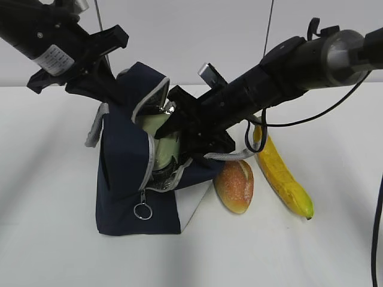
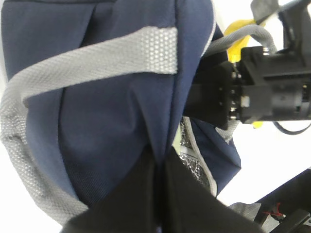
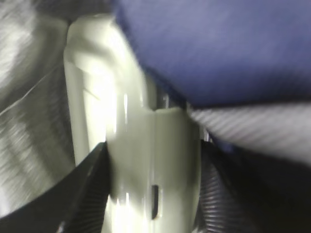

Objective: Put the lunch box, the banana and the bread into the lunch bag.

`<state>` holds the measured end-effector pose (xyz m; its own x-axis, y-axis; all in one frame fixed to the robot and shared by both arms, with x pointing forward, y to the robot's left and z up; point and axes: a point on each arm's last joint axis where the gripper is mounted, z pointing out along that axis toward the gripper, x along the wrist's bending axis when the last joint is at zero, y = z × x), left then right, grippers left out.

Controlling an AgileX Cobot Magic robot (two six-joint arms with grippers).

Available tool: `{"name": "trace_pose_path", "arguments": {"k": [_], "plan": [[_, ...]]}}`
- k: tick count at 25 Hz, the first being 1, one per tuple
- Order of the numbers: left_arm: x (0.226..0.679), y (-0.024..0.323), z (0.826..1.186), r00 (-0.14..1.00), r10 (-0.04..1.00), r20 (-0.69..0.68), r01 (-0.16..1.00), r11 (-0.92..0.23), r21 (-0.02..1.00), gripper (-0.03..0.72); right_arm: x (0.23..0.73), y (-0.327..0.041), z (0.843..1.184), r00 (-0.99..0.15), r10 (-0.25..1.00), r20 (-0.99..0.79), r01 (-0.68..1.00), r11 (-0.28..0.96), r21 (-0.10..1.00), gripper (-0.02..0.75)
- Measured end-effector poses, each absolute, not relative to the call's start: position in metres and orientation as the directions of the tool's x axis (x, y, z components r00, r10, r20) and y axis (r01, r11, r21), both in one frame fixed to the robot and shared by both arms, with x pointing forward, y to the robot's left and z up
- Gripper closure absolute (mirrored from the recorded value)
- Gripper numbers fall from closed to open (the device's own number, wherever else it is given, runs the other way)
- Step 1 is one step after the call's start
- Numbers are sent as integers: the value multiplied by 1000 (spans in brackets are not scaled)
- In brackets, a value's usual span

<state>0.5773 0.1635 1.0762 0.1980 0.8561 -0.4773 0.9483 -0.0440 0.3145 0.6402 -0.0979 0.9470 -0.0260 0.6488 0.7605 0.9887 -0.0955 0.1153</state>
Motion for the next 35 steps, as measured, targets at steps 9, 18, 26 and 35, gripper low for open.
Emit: {"name": "trace_pose_path", "arguments": {"k": [9,18,26,35], "plan": [[577,163,1076,202,854,-480,948,-47,316,691,646,-96,927,2,662,749,989,-112,96,353],[577,163,1076,203,854,-480,948,-49,314,691,647,-96,925,-28,664,747,989,-89,117,317],[576,163,1076,203,853,-480,950,-54,307,691,642,-93,928,-89,640,763,992,-9,123,209],[575,163,1076,205,854,-478,953,-62,298,691,636,-86,956,-184,555,811,979,179,100,196]]}}
